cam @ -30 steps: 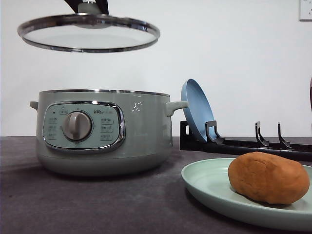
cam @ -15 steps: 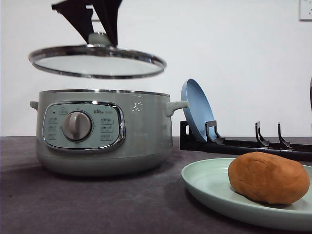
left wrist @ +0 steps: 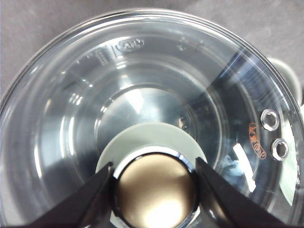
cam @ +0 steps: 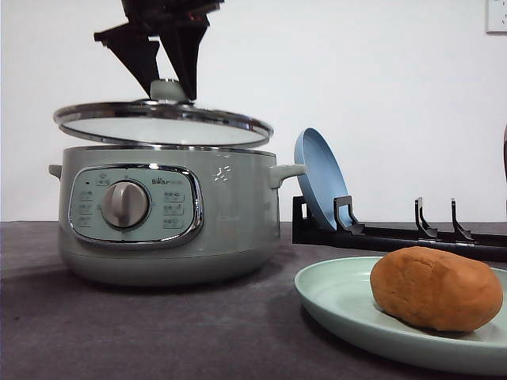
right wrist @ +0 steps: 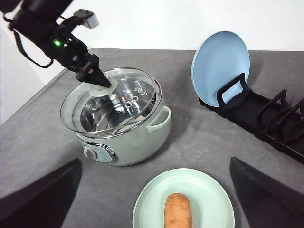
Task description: Transfer potato from steamer to green plate
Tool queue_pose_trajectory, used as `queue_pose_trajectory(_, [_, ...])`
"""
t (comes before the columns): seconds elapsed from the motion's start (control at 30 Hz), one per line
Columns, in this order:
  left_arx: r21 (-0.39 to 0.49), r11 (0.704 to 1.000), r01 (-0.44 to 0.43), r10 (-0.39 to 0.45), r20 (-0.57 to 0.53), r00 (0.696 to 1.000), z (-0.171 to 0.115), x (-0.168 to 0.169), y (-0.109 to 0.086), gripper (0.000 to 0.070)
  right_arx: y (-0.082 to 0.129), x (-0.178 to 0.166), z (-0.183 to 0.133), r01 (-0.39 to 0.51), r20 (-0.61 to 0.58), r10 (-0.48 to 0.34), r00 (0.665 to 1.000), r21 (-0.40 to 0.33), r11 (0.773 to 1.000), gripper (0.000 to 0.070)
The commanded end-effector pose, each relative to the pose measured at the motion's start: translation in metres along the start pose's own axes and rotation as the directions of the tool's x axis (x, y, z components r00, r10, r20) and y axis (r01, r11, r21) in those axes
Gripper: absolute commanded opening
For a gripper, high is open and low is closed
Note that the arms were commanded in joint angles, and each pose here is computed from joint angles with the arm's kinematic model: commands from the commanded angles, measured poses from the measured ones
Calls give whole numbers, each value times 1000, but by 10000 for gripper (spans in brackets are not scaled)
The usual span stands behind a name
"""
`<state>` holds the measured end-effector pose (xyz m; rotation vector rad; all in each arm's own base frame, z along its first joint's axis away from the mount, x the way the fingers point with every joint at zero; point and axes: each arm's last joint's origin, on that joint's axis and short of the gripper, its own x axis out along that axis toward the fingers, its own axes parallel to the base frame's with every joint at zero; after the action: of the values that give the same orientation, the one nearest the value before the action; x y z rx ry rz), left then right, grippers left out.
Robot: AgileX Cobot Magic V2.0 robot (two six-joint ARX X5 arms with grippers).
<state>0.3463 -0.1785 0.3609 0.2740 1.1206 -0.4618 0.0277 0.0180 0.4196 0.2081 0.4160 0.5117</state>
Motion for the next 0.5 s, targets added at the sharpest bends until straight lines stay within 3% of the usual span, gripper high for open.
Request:
queue_pose_trajectory(0.0, [5,1000,4,-4,45,999,7,-2,-2,1,1,-2,4,-5,17,5,1000,1,1000,631])
queue_pose_trajectory(0.47, [8,1000,3,-3,56,998,10,3,-2,1,1,-2,4,-5,16,5,1000,2,1000,631])
